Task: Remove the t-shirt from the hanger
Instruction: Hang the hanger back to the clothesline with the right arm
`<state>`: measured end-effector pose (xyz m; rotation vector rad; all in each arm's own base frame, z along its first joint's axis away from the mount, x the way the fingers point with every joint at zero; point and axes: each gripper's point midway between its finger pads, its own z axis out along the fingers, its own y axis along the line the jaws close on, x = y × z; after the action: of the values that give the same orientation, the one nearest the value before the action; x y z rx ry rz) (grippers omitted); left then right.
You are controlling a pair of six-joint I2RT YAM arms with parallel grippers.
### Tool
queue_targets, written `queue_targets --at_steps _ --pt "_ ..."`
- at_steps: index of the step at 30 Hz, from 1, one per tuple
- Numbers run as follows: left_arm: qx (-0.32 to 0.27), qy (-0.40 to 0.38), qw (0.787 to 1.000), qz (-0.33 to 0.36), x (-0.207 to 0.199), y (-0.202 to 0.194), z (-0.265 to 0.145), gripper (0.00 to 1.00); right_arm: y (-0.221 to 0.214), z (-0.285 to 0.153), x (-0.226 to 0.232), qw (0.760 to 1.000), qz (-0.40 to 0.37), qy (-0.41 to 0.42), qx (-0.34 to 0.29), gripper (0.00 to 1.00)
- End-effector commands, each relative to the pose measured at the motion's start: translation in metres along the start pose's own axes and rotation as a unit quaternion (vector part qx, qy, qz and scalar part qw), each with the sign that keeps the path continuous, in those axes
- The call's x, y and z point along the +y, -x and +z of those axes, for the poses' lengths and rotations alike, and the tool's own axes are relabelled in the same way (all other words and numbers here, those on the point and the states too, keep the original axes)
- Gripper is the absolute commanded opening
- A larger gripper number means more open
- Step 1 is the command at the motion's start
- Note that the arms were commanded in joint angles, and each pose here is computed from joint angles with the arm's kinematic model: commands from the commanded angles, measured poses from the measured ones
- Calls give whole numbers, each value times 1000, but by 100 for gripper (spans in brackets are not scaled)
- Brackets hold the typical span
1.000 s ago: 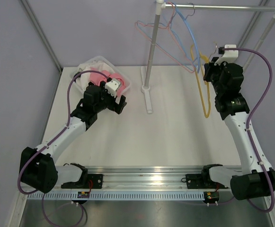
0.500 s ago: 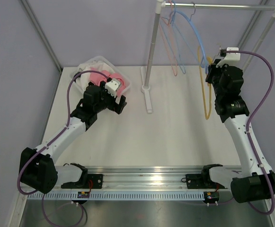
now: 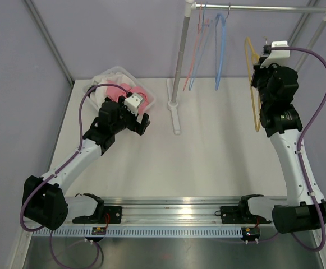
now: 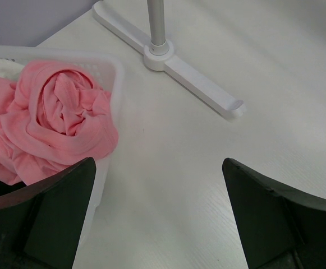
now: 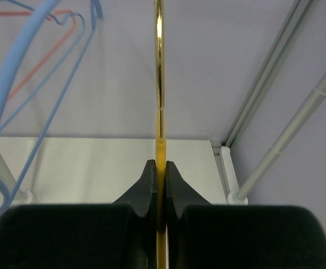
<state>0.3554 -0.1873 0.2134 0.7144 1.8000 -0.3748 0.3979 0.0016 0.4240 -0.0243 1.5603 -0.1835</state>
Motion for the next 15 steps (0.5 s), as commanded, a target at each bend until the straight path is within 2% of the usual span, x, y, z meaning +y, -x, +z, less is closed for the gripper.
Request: queue_targets --at_steps 1,2,6,9,15 --pt "-27 -10 999 17 -1 27 -1 99 47 7 12 997 3 48 -52 0" --pt "-25 -11 999 16 -2 26 -2 99 60 10 15 996 7 57 -63 0" --pt "-26 -13 999 16 -3 27 -3 99 63 44 17 997 18 49 -58 0" --pt "-29 -9 999 19 -2 29 -5 99 89 58 16 995 40 46 -82 0" --pt "-35 -10 999 21 -3 32 -10 99 98 82 23 993 71 49 -81 0"
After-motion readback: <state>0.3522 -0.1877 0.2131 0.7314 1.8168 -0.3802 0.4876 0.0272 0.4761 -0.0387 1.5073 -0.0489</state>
